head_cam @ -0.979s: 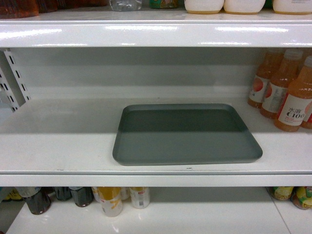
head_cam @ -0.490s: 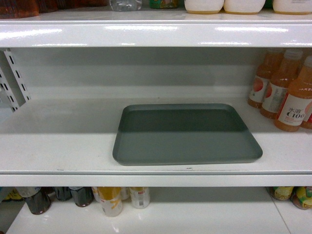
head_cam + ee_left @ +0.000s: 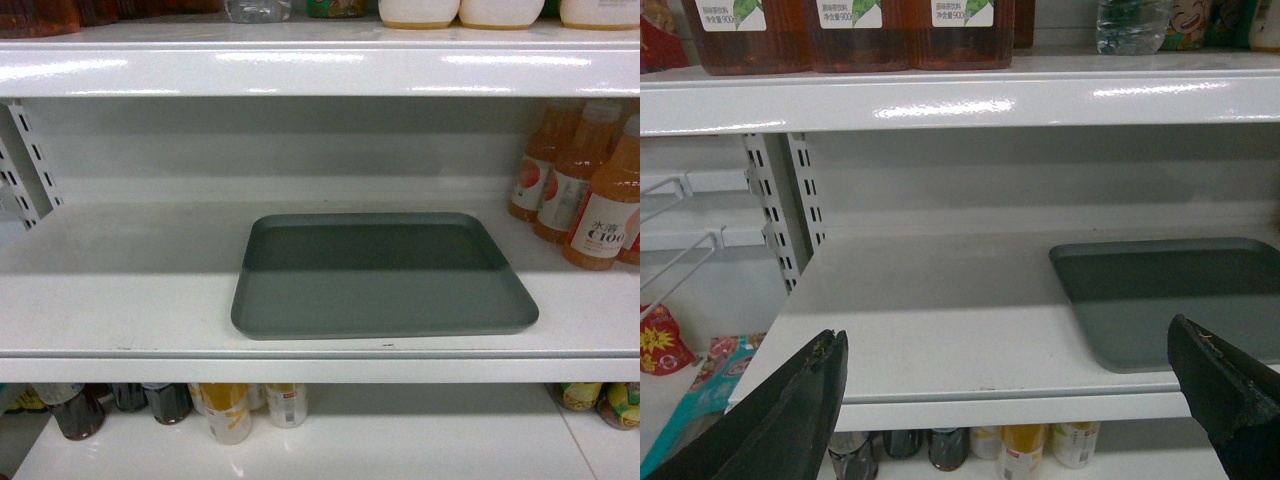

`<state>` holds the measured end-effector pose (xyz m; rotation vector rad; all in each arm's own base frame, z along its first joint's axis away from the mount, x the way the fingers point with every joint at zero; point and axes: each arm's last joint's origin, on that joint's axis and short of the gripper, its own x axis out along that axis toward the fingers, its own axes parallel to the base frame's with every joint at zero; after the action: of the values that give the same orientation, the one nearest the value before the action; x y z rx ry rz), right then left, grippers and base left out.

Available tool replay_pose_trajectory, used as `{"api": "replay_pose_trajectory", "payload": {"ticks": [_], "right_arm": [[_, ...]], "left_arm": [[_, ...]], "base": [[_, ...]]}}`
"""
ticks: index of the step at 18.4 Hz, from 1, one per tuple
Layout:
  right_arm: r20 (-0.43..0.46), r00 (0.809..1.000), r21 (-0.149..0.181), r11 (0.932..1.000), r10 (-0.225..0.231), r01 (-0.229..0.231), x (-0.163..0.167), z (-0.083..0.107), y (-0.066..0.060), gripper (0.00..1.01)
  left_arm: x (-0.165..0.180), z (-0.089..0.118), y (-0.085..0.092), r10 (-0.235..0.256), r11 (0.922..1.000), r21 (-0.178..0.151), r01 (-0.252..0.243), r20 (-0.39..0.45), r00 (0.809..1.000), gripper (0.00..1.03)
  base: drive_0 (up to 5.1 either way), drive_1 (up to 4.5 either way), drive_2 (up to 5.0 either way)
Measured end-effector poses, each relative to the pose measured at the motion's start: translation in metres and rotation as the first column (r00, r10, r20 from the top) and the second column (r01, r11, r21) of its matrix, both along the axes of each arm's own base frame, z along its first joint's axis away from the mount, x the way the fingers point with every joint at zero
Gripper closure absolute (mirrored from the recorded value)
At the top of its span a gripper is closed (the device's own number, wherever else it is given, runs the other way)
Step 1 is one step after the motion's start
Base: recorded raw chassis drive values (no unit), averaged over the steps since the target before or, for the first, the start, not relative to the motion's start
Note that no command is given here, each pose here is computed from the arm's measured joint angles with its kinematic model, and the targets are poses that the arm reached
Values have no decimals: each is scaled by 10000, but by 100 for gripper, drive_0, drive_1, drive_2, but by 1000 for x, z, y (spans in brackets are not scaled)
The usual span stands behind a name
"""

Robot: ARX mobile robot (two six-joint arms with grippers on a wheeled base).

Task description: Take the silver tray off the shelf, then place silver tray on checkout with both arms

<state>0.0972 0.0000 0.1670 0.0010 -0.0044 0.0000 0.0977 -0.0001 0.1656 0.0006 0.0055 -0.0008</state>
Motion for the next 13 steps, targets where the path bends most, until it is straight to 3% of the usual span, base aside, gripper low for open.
{"api": "replay_pose_trajectory", "payload": {"ticks": [2, 3, 4, 6, 7, 9, 10, 13], "right_arm": [[-4, 10000, 0, 10000, 4, -4, 0, 0, 0, 3], [-1170, 9924, 73, 9993, 379, -373, 0, -3, 0, 3], [-2304, 9701, 276, 9970, 764, -719, 8, -5, 0, 3], [-3302, 9329, 629, 9895, 1440, -1304, 27, -10, 2, 3], [-3724, 9149, 708, 9878, 1555, -1391, 38, -14, 3, 3], [-4179, 8914, 823, 9845, 1753, -1550, 63, -20, 8, 3], [-4295, 8852, 859, 9838, 1789, -1571, 79, -21, 11, 3], [-4890, 8524, 1188, 9823, 1850, -1450, 124, -35, 17, 3]], "left_arm": [[0, 0, 0, 0, 10000, 0, 0, 0, 10000, 5], [0, -2, -1, 527, 9983, -186, -553, -1190, 9915, 5], [11, 0, -5, 707, 9959, -382, -815, -2296, 9707, 5], [42, -6, -18, -368, 9965, -833, 90, -3390, 9401, 5], [61, -14, -24, -896, 9933, -1036, 515, -4072, 9089, 5], [98, -29, -36, -1450, 9875, -1271, 936, -4970, 8556, 5], [115, -40, -42, -1613, 9858, -1293, 1072, -5500, 8195, 5], [152, -80, -54, -1374, 9904, -1050, 896, -6861, 7144, 5]], "base": [[0, 0, 0], [0, 0, 0], [0, 0, 0], [0, 0, 0], [0, 0, 0], [0, 0, 0], [0, 0, 0], [0, 0, 0]]}}
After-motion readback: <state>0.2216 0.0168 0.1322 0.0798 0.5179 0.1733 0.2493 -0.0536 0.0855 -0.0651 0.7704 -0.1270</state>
